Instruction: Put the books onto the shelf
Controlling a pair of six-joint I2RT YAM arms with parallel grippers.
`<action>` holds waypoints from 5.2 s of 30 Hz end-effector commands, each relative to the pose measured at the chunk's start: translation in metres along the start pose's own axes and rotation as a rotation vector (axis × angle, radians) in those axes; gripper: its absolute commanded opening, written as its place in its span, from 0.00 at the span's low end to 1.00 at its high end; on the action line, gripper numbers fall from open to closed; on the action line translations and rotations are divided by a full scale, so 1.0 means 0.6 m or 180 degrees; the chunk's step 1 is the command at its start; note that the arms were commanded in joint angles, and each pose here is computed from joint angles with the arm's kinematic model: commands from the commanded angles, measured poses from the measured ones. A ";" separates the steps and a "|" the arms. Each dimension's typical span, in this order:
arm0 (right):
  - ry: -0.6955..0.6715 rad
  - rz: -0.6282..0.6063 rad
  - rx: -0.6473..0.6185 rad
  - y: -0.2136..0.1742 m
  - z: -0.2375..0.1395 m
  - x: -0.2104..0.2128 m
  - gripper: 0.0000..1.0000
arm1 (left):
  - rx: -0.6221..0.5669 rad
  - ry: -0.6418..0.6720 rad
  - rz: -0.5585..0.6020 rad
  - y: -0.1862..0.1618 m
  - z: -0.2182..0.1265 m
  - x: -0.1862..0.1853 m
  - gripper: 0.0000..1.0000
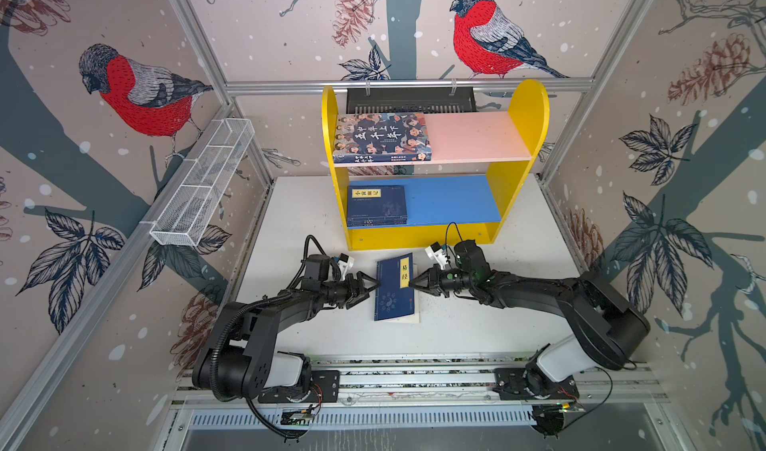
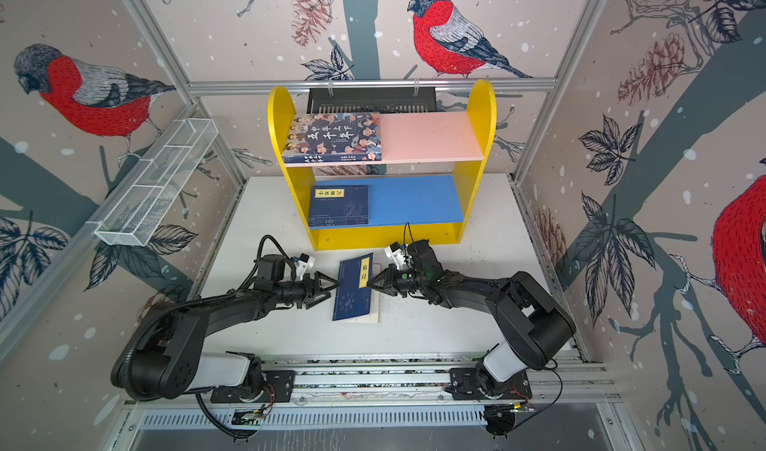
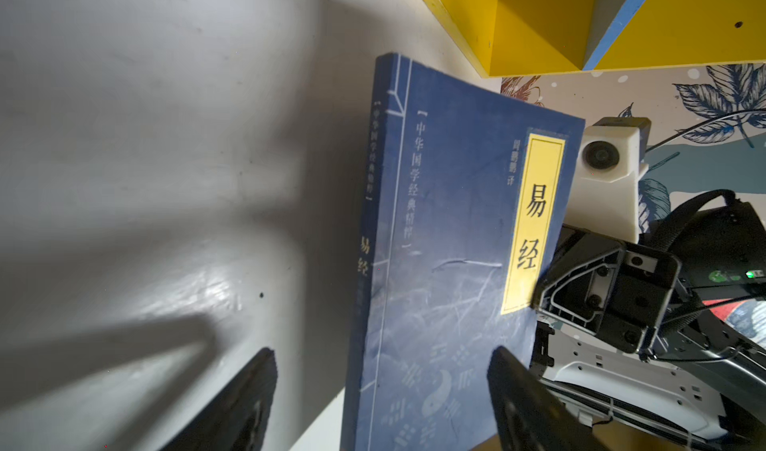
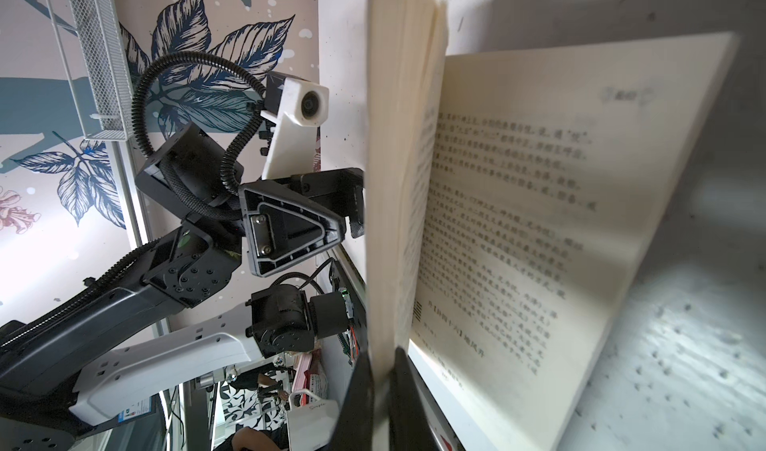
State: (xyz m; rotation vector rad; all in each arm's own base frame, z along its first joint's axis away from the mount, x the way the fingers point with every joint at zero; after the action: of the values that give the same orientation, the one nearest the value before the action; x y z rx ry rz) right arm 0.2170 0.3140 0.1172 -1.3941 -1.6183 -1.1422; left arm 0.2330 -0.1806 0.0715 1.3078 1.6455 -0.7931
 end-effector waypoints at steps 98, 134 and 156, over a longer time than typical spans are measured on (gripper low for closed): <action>0.0981 0.0648 -0.1236 -0.031 0.099 0.162 0.59 | -0.0882 -0.0943 -0.0173 0.041 -0.136 -0.173 0.00; 0.1085 0.0591 -0.1433 0.017 0.081 0.167 0.12 | -0.0868 -0.0948 -0.0152 0.044 -0.133 -0.171 0.00; 0.0393 -0.0918 -0.0525 0.029 -0.055 0.171 0.00 | -0.0637 -0.0913 0.0613 0.024 -0.153 -0.189 0.95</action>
State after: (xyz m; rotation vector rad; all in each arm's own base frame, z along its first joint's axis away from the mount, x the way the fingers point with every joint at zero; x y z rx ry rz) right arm 0.2295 0.3323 0.2292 -1.2977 -1.5522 -1.5878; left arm 0.2387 -0.1439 0.2162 1.0504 1.3514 -0.6646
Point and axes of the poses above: each gripper's point midway between its finger pads, its own z axis out along the fingers, its own x axis along the line the jaws close on, y = z × x, the point moved 1 cm from there along -z, back along the fingers, and after that the axes turned 3 degrees about -z, right-handed, at the moved point
